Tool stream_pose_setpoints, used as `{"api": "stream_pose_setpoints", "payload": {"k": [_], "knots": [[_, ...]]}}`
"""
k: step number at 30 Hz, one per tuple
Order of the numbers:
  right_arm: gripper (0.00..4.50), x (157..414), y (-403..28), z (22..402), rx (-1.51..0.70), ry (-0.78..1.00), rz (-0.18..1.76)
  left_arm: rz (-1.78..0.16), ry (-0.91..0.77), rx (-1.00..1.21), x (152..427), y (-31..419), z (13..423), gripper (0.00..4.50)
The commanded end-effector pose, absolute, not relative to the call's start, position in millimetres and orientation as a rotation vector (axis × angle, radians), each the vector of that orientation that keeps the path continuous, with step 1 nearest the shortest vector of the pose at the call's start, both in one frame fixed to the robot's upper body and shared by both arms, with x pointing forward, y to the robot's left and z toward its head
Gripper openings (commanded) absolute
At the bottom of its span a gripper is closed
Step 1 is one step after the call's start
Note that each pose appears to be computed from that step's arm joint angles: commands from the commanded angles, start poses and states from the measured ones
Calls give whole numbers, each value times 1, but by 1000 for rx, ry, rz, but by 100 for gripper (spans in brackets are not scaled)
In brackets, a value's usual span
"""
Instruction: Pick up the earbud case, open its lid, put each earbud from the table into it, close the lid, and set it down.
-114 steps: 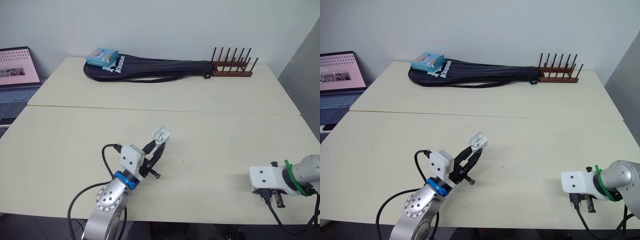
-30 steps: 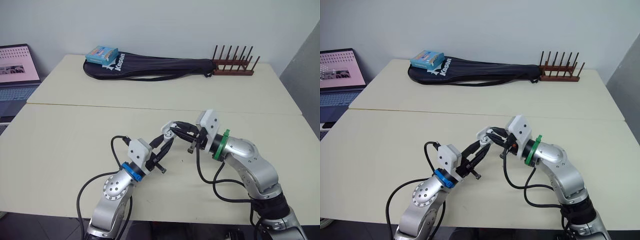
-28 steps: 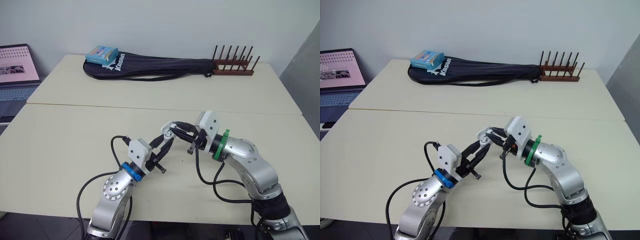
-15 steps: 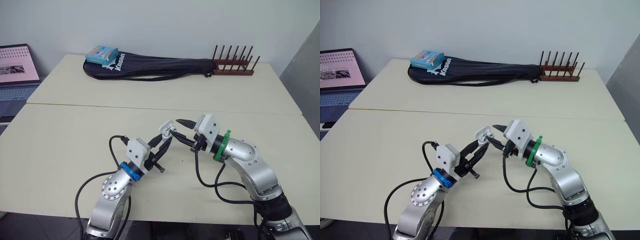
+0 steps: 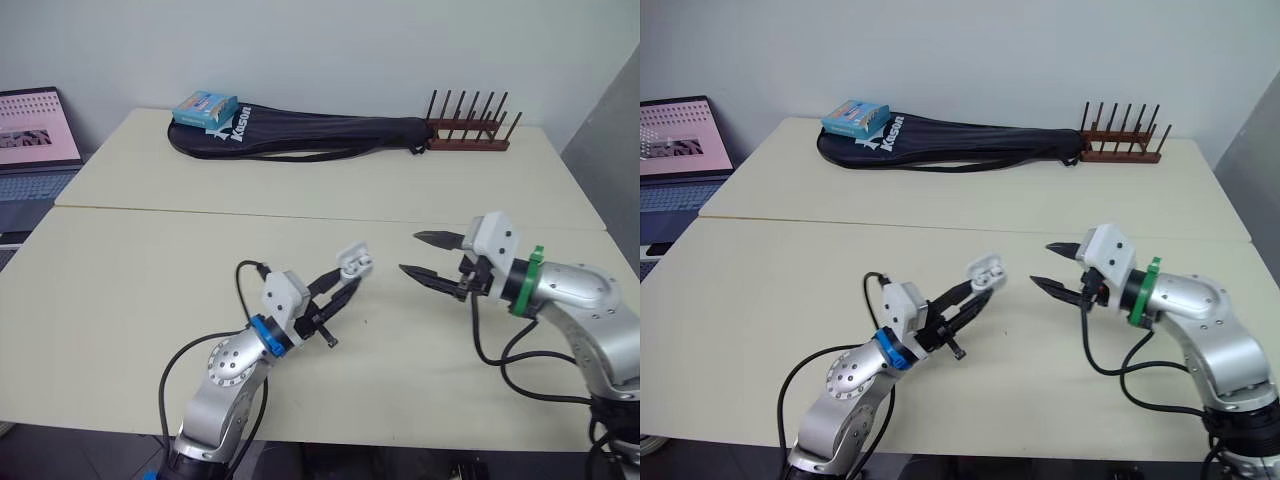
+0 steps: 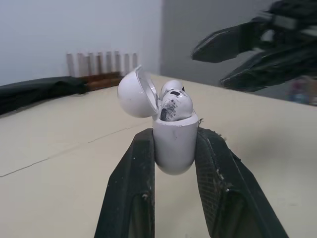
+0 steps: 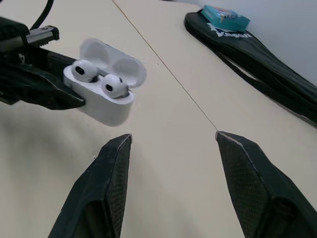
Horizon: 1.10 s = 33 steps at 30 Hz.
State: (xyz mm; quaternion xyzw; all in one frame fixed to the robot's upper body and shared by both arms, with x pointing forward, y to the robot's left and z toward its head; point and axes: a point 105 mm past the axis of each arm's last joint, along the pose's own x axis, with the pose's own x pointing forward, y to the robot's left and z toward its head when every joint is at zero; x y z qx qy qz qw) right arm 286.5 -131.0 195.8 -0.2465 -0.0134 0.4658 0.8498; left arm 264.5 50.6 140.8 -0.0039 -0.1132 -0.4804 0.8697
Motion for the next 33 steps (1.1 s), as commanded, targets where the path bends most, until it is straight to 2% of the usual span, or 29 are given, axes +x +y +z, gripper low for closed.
{"api": "stream_pose_setpoints", "payload": {"k": [1, 6, 7, 13, 21, 28, 33], "knots": [[188, 289, -143, 213, -570, -45, 988, -1204, -165, -86, 254, 35, 142, 77], [11, 293, -140, 211, -627, 33, 1097, -1396, -92, -80, 250, 25, 142, 77], [0, 291, -138, 210, -632, 48, 1130, -1419, -86, -80, 249, 24, 143, 77], [0, 282, -123, 207, -626, 130, 1298, -1510, -54, -86, 247, 19, 145, 77], [0, 259, -114, 211, -545, 165, 1432, -1475, -44, -97, 257, 23, 145, 77], [0, 250, -120, 192, -539, 248, 1437, -1433, -16, -167, 263, 24, 147, 77], [0, 257, -126, 194, -540, 213, 1335, -1407, 171, -257, 270, 24, 137, 77]]}}
